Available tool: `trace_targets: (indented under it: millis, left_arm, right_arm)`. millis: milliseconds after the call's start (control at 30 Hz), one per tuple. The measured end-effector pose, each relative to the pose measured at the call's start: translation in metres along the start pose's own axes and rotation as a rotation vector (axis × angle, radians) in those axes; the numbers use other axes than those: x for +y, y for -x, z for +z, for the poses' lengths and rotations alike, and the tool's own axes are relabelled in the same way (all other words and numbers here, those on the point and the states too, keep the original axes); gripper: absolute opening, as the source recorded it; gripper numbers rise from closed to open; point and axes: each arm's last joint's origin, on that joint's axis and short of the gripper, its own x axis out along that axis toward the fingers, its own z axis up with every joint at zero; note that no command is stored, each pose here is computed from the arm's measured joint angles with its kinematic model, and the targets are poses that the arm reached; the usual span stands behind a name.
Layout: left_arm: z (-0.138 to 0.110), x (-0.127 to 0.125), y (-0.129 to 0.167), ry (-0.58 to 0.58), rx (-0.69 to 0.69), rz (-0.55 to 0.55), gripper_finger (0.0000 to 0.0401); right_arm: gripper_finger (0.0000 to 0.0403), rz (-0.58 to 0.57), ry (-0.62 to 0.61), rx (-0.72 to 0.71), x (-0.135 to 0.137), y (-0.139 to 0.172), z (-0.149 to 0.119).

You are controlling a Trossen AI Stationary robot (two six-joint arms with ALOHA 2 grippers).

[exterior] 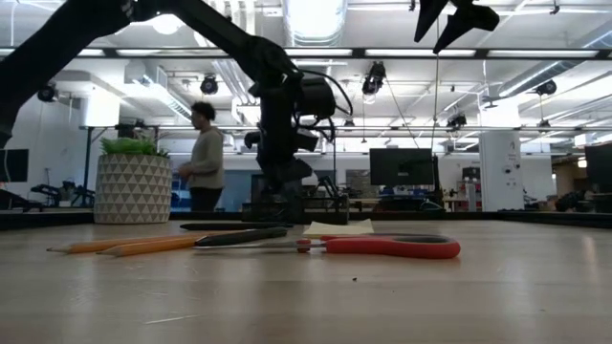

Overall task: Pick and place office supplies into organizer
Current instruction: Put the binder clip into the bottom left section of the black desk organizer, then put the scissors into the top left section of the black desk organizer

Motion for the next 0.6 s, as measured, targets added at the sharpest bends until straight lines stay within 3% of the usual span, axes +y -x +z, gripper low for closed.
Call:
trace_targets:
  millis: [233,600]
  left_arm:
    - [0.000,-0.006,-0.007,0.004,0.010,-0.043,0.0014]
    - [0.002,-0.006,0.011,0.030,-0.020,-0.060,0.0153]
  right_arm:
    - [0.0231,0.000,0.003,0.000,0.000,0.000,0.000]
    - [0.0231,0.002,0.012,0.004,0.000,0.000,0.000]
